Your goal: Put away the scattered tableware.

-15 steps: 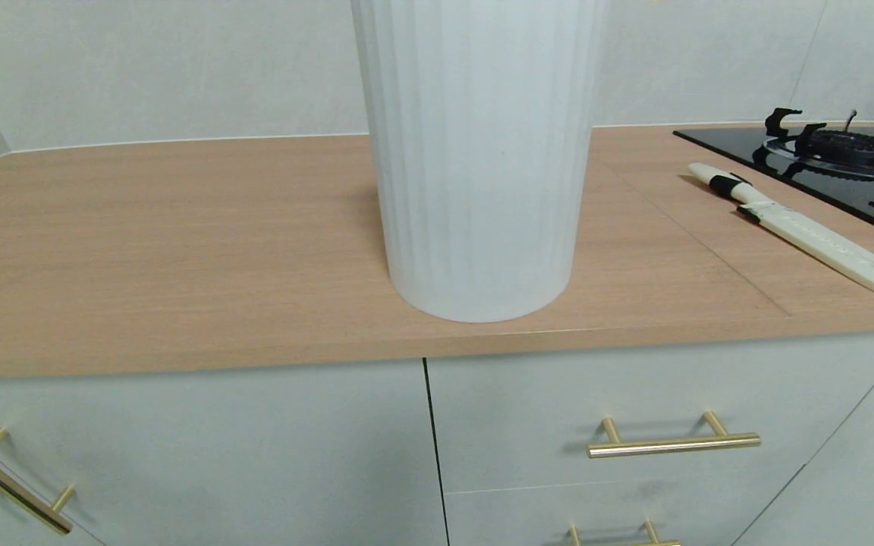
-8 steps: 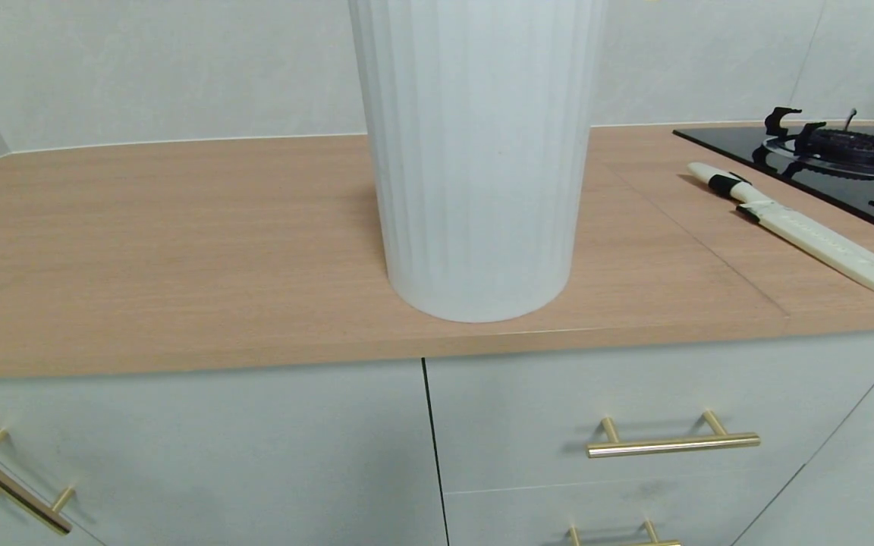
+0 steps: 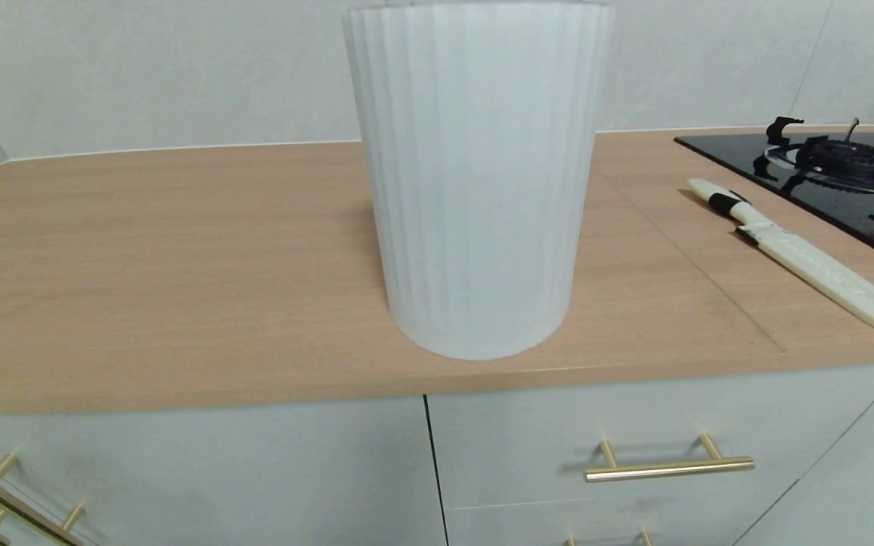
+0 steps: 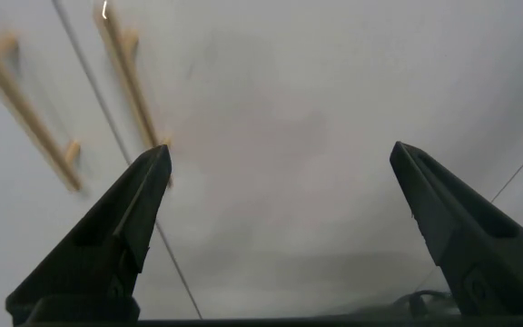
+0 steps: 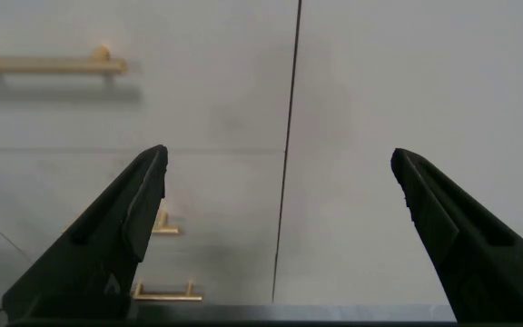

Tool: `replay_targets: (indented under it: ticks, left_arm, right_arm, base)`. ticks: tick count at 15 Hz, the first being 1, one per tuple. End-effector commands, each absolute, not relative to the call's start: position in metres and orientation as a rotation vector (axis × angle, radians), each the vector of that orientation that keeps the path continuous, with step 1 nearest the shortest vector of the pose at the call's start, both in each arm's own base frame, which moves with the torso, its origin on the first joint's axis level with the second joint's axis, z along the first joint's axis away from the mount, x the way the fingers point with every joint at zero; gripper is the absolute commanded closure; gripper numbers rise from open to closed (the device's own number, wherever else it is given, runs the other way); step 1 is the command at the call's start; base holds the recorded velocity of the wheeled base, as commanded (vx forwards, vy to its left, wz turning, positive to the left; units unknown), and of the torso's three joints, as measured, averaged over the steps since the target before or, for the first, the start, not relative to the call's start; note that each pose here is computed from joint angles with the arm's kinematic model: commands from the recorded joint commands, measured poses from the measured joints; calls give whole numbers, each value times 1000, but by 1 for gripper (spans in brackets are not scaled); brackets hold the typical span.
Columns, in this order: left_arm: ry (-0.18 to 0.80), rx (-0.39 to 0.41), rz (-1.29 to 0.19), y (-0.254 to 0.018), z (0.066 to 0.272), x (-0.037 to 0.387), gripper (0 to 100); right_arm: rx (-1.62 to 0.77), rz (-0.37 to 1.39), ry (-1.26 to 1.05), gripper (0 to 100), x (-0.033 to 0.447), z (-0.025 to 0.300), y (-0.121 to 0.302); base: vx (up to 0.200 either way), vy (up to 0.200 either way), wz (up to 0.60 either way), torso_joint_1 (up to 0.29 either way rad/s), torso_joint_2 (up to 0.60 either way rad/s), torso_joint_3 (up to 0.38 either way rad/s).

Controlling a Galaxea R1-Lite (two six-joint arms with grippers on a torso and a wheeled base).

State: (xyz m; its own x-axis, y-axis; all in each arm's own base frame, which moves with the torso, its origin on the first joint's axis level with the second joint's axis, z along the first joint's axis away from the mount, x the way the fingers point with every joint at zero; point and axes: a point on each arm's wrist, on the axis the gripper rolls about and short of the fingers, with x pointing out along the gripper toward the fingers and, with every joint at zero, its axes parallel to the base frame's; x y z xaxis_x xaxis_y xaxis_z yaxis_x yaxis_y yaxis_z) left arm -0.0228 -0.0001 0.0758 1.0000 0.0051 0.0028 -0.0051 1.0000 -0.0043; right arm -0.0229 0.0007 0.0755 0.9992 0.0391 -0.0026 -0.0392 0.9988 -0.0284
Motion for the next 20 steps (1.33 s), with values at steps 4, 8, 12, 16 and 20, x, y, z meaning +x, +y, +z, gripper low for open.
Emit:
replay_targets:
  ticks: [4,8,12,16,20]
  left_arm:
    - [-5,-5,6,0,76,-23,0]
    - [-5,-5,5,0,76,-23,0]
    - [-5,-5,5,0,76,-23,0]
    - [-5,-3,6,0,76,-23,0]
    - [-5,-3,5,0,76,-23,0]
  right_arm:
    - [-28,40,4,0,-23,75,1]
    - [-28,40,4,0,-23,75,1]
    - [-28,40,4,0,-23,75,1]
    - [-28,40,4,0,-23,75,1]
    - [-28,40,4,0,-23,75,1]
  base:
    - [0,0,0,165,-525,-298]
    - [0,0,0,183,-474,-287]
    - [0,0,0,201,-475,-280]
    - [0,0,0,221,-500,-279]
    - [0,0,0,245,-521,-286]
